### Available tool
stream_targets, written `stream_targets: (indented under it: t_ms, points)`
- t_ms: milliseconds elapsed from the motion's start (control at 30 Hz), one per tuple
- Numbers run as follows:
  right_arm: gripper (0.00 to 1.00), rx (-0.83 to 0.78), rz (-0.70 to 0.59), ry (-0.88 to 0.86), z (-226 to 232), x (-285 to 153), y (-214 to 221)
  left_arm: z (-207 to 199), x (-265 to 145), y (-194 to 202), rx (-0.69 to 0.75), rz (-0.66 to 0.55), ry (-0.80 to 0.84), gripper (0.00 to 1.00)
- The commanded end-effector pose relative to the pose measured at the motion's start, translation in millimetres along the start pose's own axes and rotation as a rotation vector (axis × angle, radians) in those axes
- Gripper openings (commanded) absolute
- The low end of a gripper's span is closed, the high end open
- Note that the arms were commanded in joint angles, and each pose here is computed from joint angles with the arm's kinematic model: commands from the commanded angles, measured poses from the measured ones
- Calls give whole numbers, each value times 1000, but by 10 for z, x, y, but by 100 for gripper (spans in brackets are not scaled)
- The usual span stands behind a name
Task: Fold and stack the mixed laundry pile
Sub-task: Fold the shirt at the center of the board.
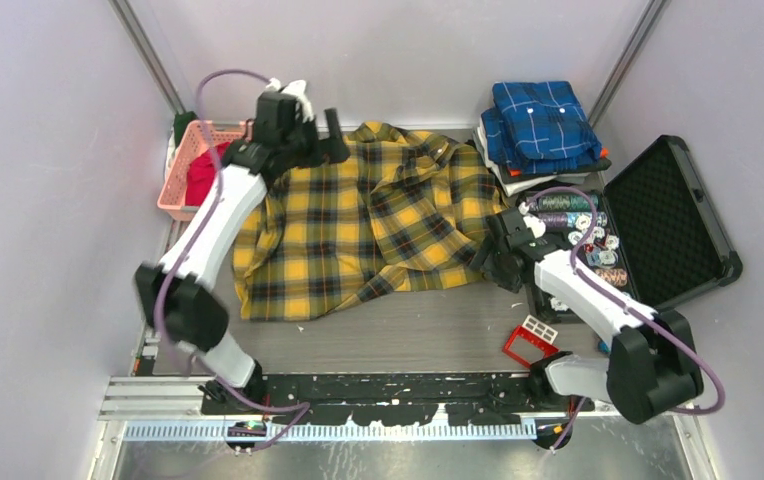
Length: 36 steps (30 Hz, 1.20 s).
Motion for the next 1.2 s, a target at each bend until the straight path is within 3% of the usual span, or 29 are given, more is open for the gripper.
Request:
stream_targets:
  t_ms: [0, 167, 333, 533, 600, 867, 967, 1067, 1167]
  points:
    - [69, 94, -28, -63, 115, 266, -204, 520, -635, 620, 15, 46, -231, 98]
    - [65, 133, 21, -84, 82, 525, -280, 934, -985, 1299, -65, 95, -392, 98]
    - [50, 128, 58, -92, 100, 644, -284, 1229, -1206, 1712, -127, 85, -509, 98]
    - [17, 131, 83, -75, 58, 785, -275, 1449, -1369, 1841, -179, 106, -595, 100]
    - [1, 136, 111, -103, 83, 777, -254, 1499, -1384, 1861, -230, 103, -592, 100]
    - [1, 137, 28, 123, -499, 358, -312, 1756, -1582, 1969, -346, 81, -717, 100]
    - [1, 149, 16, 146, -641, 192, -244, 1843, -1567, 2016, -388, 58, -685, 97]
    - [1, 172, 41, 119, -652, 148, -115, 1771, -1458, 2036, -369, 90, -584, 86]
    - [1, 194, 53, 92, -636, 138, -51, 1658, -1259, 2013, -351, 126, -462, 66]
Point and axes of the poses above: each gripper's point midway between its finger pads, its own x axis out along the fingers, its own z axis along the line the jaws close on, y = z × x, the point moved 4 cm from there along -x, back along the fingers, and after that the axes turned 4 degrees about -x, right-handed, at the moved point
